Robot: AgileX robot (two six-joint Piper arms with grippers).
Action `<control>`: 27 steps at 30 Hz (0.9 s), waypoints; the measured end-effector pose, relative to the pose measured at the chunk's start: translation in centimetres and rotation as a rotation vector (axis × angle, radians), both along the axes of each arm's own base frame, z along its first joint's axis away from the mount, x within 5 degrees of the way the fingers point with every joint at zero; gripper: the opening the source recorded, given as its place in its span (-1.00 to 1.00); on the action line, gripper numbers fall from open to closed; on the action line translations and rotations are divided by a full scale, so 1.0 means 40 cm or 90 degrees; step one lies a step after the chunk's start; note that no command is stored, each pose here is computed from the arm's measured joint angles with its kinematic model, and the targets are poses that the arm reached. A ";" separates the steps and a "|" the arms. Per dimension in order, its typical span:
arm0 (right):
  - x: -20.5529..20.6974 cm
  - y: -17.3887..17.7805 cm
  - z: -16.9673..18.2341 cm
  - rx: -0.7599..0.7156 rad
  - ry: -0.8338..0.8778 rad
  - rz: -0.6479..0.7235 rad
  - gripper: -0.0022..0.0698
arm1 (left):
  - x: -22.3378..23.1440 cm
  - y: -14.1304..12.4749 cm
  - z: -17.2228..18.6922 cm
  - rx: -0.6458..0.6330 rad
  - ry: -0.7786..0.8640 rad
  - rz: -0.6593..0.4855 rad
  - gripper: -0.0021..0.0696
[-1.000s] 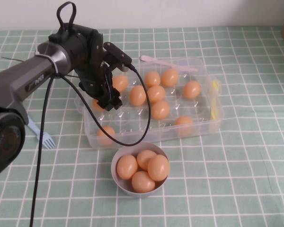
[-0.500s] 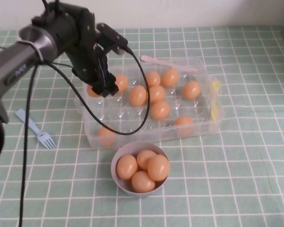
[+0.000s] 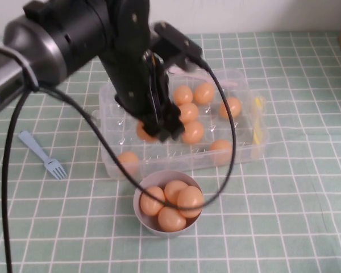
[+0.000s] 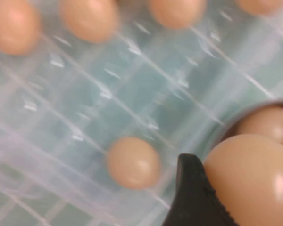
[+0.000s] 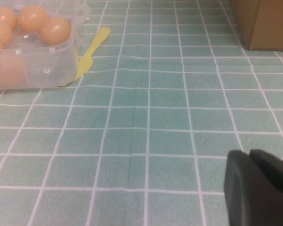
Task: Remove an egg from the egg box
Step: Place the egg in the bowl
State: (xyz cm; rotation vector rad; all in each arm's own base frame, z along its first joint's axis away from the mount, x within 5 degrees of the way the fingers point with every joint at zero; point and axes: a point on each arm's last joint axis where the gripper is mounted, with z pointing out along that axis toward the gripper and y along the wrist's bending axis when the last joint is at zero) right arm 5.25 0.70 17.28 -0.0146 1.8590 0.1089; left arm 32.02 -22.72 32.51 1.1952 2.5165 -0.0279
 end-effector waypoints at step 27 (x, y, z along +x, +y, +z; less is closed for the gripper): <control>0.000 0.000 0.000 0.000 0.000 0.000 -0.99 | -0.078 -0.014 -0.192 -0.013 0.096 0.005 0.05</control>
